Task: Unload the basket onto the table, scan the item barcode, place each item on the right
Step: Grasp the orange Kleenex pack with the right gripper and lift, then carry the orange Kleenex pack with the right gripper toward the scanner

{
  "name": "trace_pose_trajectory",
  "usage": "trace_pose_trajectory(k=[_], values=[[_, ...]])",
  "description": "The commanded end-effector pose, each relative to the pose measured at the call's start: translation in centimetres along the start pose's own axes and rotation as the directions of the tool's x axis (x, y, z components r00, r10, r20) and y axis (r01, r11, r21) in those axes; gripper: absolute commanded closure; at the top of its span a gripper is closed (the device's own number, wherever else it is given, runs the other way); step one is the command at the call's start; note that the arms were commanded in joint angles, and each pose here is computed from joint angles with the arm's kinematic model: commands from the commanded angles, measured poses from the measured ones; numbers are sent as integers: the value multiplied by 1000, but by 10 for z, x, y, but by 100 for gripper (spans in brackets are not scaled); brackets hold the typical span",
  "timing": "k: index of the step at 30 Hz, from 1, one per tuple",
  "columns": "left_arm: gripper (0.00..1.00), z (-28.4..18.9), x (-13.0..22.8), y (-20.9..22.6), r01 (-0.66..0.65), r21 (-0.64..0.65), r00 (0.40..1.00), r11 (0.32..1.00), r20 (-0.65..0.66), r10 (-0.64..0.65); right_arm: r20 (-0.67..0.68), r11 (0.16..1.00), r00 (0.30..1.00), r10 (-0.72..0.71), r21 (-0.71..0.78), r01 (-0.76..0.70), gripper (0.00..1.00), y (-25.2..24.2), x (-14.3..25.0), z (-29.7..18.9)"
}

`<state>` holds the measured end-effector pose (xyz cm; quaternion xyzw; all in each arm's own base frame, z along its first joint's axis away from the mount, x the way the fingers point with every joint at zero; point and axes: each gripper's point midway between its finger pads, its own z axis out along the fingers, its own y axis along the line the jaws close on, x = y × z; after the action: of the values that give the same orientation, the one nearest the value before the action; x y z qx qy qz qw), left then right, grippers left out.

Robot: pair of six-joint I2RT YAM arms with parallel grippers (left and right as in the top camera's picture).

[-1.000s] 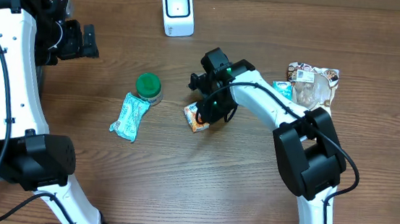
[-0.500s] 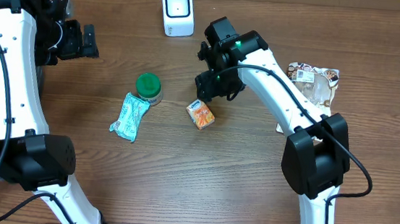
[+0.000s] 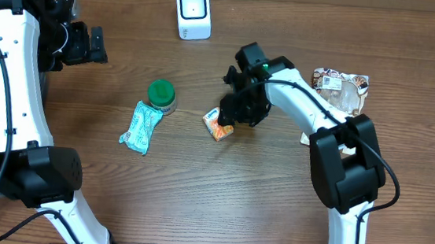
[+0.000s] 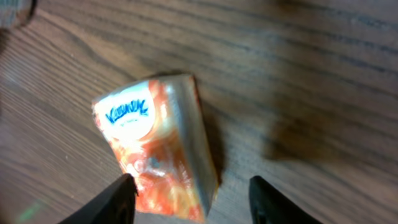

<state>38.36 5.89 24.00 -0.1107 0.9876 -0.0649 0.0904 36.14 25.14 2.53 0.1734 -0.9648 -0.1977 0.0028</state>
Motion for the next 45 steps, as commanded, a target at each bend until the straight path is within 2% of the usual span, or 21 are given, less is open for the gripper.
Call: trace_pose_trajectory(k=[1, 8, 20, 24, 26, 28, 31, 34, 37, 41, 45], values=[[1, -14, -1, -3, -27, -1, 999, 1000, 41, 27, 8, 995, 1000, 23, -98, -22, 49, 6, 1, -1], [1, -14, -1, -3, -27, -1, 999, 1000, 42, 27, -20, 992, 999, 34, -119, -36, 62, 6, 11, 5], [0, -14, -1, -3, -27, -1, 999, 1000, 42, 27, -15, 990, 999, 46, -133, -47, 71, 9, 11, 10], [0, -14, -1, -3, -27, -1, 999, 1000, 42, 27, -31, 987, 995, 95, -129, -98, 76, 3, 20, 20], [1, -14, -1, -3, -27, -1, 999, 1000, 42, 27, -37, 986, 995, 98, -129, -102, 83, 2, 23, 23], [0, -14, -1, -3, -27, -1, 999, 1000, 42, 27, -36, 986, 994, 99, -130, -103, 95, 2, 22, 23], [0, -14, -1, -3, -27, -1, 999, 1000, 42, 27, -41, 981, 991, 131, -142, -135, 96, 2, 22, 21], [1, -14, -1, -3, -27, -1, 999, 1000, 42, 27, -68, 954, 988, 138, -258, -151, 96, 19, 21, 12], [0, -14, -1, -3, -27, -1, 999, 1000, 41, 27, -87, 879, 989, 118, -454, -145, 96, 45, 18, -11], [0, -14, -1, -3, -27, -1, 999, 1000, 42, 27, -32, 659, 999, 38, -750, -49, 96, 82, 12, -64], [0, -14, -1, -3, -27, -1, 999, 1000, 42, 27, 29, 425, 999, 18, -905, 19, 96, 97, 9, -114]])
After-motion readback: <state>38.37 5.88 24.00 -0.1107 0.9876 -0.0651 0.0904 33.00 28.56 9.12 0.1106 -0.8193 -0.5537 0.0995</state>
